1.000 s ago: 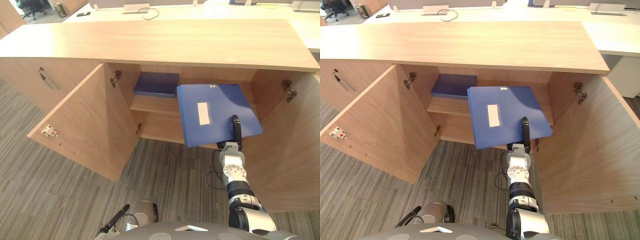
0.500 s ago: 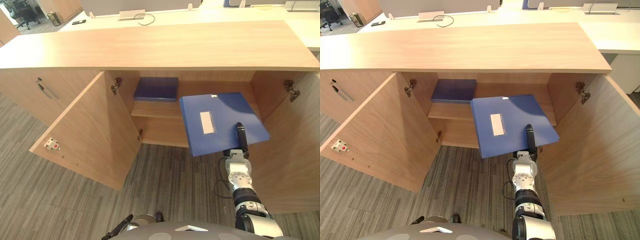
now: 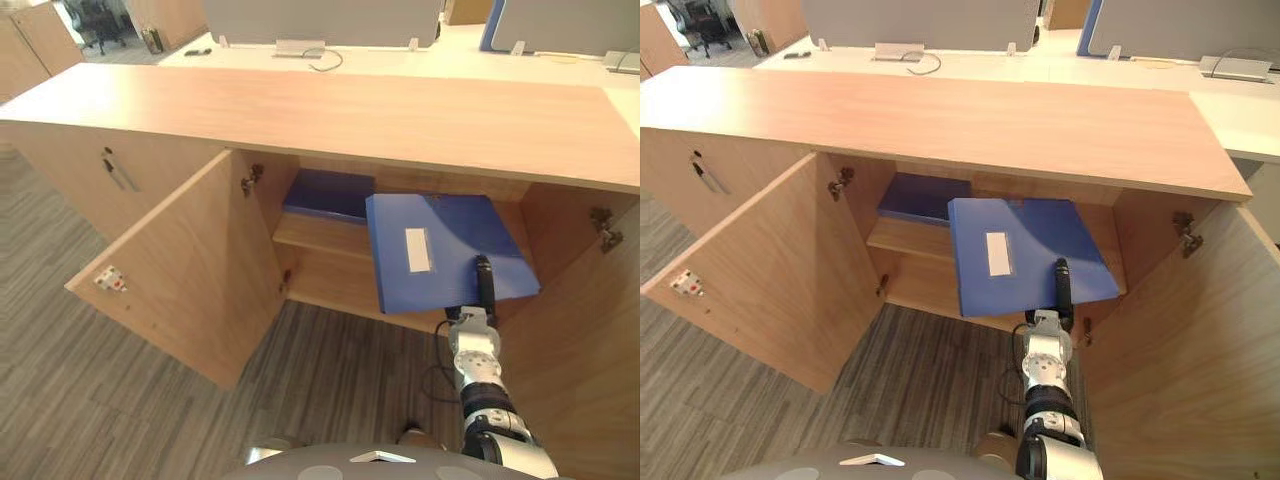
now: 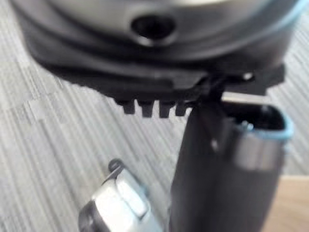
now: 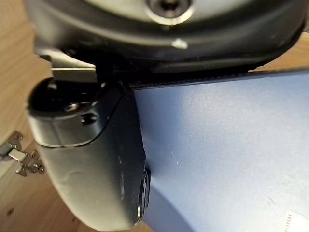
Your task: Walk over to the cabinet, pick up the folder, carry it to the office cabinet, place the folder inside the office cabinet, then close the office cabinet door
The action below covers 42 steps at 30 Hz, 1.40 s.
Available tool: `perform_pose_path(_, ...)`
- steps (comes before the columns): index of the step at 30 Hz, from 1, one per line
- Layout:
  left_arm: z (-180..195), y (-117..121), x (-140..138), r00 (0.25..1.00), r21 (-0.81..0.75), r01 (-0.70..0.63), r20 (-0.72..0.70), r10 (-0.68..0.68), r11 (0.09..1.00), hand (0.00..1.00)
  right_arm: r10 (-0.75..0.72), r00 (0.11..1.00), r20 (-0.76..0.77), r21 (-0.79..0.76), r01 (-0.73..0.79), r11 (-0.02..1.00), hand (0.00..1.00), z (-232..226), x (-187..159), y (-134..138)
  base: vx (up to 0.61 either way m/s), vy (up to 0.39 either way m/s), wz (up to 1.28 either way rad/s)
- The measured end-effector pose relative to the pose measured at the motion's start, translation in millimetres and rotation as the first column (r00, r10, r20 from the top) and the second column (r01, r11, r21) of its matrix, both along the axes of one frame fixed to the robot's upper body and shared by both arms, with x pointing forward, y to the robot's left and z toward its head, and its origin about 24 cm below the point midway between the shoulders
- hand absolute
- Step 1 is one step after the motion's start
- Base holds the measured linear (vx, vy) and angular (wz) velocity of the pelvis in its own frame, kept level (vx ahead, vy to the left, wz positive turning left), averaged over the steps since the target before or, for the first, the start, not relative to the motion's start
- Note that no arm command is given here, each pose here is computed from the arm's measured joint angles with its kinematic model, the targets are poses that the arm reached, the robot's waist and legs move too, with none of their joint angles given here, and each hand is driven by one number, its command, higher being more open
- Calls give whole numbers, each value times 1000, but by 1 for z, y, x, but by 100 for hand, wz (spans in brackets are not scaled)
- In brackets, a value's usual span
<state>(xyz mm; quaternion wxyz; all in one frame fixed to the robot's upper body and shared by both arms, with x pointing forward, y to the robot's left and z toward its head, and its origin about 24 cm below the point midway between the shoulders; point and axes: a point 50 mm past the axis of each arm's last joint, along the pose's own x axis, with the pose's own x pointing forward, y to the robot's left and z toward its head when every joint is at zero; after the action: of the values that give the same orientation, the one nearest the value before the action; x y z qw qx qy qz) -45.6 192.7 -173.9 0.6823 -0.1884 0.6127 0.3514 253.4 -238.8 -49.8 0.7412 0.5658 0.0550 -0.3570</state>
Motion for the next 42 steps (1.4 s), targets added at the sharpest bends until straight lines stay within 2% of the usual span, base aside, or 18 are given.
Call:
perform_pose_path(6, 0, 0, -4, 999, 4, -32, -7, 32, 999, 100, -80, 997, 15, -61, 80, 995, 0, 6, -10, -25, 131, -125, 20)
perform_pose_path(12, 2, 10, 2, 1000, 34, 4, 10, -4, 999, 100, -79, 997, 15, -64, 80, 995, 0, 6, -10, -26, 121, -16, 17)
perform_pose_path(18, 16, 71, 21, 994, 186, -5, 104, -15, 982, 100, -66, 998, 24, -48, 67, 997, 0, 4, -9, -19, 75, 27, 13)
perform_pose_path(22, 24, 94, 19, 994, 253, -34, 108, 7, 967, 100, -62, 996, 67, -47, 66, 997, 0, 11, -5, -16, 35, -32, 0)
perform_pose_path(24, 24, 94, 14, 995, 246, -50, 96, 27, 968, 100, -63, 995, 74, -58, 68, 996, 0, 14, -5, -17, 55, -2, -7)
perform_pose_path(31, 14, 57, -22, 998, 99, -53, -16, 55, 994, 100, -89, 992, 93, -88, 97, 991, 0, 20, -7, -28, 62, 92, -18)
perform_pose_path(33, 15, 57, -30, 997, 106, -60, -33, 64, 993, 100, -84, 994, 75, -71, 89, 994, 0, 13, -11, -21, 173, 189, -28)
perform_pose_path(37, 13, 56, -19, 999, 101, -34, -12, 36, 994, 100, -60, 996, 73, -70, 65, 995, 0, 13, -9, -16, 179, 135, -9)
perform_pose_path(41, 8, 46, 16, 994, 83, 87, 54, -91, 993, 100, 5, 998, 66, -51, -2, 999, 0, 10, -4, 1, 108, 46, -21)
perform_pose_path(42, 5, 37, 29, 990, 63, 110, 86, -115, 992, 100, 21, 998, 62, -41, -18, 999, 0, 9, -4, 7, 71, -11, -11)
